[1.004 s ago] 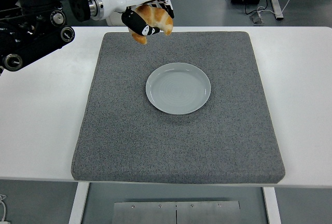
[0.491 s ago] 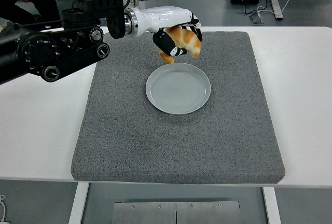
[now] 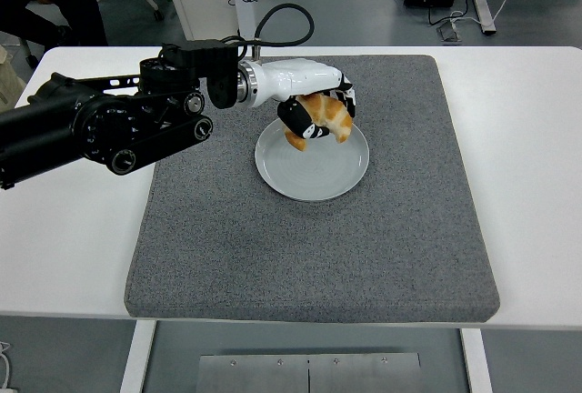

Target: Place the bread on the plate

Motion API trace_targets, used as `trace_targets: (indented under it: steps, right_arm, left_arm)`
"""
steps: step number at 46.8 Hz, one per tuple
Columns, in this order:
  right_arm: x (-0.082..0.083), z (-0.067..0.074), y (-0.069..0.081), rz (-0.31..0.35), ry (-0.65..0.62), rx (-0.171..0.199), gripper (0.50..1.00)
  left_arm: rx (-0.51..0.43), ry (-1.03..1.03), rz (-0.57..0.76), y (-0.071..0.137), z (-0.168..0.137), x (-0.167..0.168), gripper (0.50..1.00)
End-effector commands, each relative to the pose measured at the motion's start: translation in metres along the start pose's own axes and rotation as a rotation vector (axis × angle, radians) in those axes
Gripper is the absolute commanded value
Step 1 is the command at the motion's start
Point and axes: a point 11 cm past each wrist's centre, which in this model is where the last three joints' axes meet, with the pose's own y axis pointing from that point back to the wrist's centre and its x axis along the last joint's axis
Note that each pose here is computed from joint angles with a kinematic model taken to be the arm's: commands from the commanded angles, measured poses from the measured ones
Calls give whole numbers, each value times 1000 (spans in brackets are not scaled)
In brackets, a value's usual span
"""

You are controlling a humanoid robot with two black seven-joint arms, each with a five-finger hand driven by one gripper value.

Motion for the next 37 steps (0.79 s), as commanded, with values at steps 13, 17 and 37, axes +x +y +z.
trace_targets:
  steps: [13,17,37]
  right_arm:
    - [0,0,0,0,-1,0,1000]
    - [0,0,0,0,1,0,1000]
    - [0,0,0,0,1,0,1000]
  left_arm:
    - [11,26,-28,-11,-5,-32,500]
    - [25,24,-44,-13,-9,-40,500]
    - [45,21,-40,-17,-18,-47,500]
